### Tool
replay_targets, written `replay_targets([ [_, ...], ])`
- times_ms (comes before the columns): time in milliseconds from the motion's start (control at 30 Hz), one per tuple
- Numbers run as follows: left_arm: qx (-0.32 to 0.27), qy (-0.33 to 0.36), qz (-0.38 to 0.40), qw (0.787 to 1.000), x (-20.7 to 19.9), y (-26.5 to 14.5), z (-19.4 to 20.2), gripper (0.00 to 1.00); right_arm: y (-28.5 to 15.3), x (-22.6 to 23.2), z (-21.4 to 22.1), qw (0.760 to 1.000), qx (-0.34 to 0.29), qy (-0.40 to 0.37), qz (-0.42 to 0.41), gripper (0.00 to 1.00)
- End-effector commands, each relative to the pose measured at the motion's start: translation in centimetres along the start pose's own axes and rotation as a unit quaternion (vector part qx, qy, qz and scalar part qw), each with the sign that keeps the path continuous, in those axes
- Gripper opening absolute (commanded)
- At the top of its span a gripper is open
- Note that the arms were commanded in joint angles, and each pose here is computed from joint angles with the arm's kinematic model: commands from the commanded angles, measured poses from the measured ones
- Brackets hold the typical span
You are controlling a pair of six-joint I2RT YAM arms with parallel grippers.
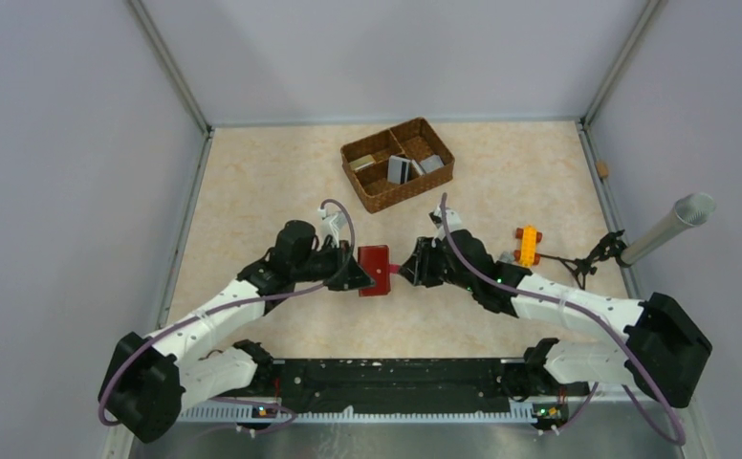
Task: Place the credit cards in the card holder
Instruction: Open the card holder at the center of the board.
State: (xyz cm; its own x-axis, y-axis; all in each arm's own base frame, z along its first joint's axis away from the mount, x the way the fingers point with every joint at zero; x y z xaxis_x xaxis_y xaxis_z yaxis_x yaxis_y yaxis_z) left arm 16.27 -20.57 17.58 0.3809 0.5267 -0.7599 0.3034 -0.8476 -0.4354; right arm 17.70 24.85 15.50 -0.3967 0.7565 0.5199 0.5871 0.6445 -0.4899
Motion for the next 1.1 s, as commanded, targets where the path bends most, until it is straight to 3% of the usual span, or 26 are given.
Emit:
replay_targets([
  [0, 0.002, -0.001, 0.019, 1.0, 0.2, 0.5, 0.6, 0.0, 0.8, 0.0, -0.1, 1.0, -0.013, -0.009, -0.008, 0.36],
  [367, -0.009, -0.004, 0.025, 1.0, 0.3, 0.6, 0.5, 0.0, 2.1, 0.6, 1.5, 0.998, 0.031, -0.008, -0.054, 0.35],
  [500, -0.003, -0.002, 0.018, 1.0, 0.7, 0.7, 0.8, 0.0, 2.2, 0.4, 1.5, 0.999, 0.029, -0.004, -0.046, 0.1],
  [533, -0.002, 0.0, 0.007, 1.0, 1.0, 0.7, 0.9, 0.03, 2.1, 0.4, 1.5, 0.999, 0.029, -0.003, -0.042, 0.04],
  [567, 0.0, -0.001, -0.014, 1.0, 1.6, 0.7, 1.1, 0.14, 2.1, 0.2, 1.6, 0.999, 0.031, -0.003, -0.037, 0.0],
  [667, -0.007, 0.003, -0.088, 0.996, 3.7, 0.6, 1.2, 0.6, 2.0, -0.3, 1.9, 0.999, 0.048, -0.009, -0.017, 0.0],
  [733, -0.012, 0.005, -0.124, 0.992, 4.8, 0.6, 1.4, 0.8, 1.9, -0.6, 2.5, 0.998, 0.065, -0.011, -0.014, 0.0],
  [833, -0.01, -0.005, -0.127, 0.992, 5.7, 1.2, 1.9, 0.89, 1.8, -0.7, 3.4, 0.996, 0.086, -0.009, -0.021, 0.0],
  [1067, -0.021, -0.033, -0.057, 0.998, 4.9, 2.7, 1.9, 0.96, 1.2, 0.2, 3.8, 0.993, 0.101, -0.008, -0.063, 0.0],
])
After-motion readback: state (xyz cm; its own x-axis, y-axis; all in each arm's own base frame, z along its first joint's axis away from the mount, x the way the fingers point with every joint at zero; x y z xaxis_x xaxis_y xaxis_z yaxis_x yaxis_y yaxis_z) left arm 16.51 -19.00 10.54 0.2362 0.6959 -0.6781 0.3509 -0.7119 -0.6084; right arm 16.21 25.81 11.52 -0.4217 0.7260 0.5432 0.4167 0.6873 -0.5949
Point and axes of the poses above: each gripper's point midway between its finger pads, its own y axis out along the fingers, its own x axis along the line the jaws close on, z = x × y, the point moved 6 cm from there along -y, back along the fingers, and after that the axes turned 1 degree about -y, right-handed, at the moved point
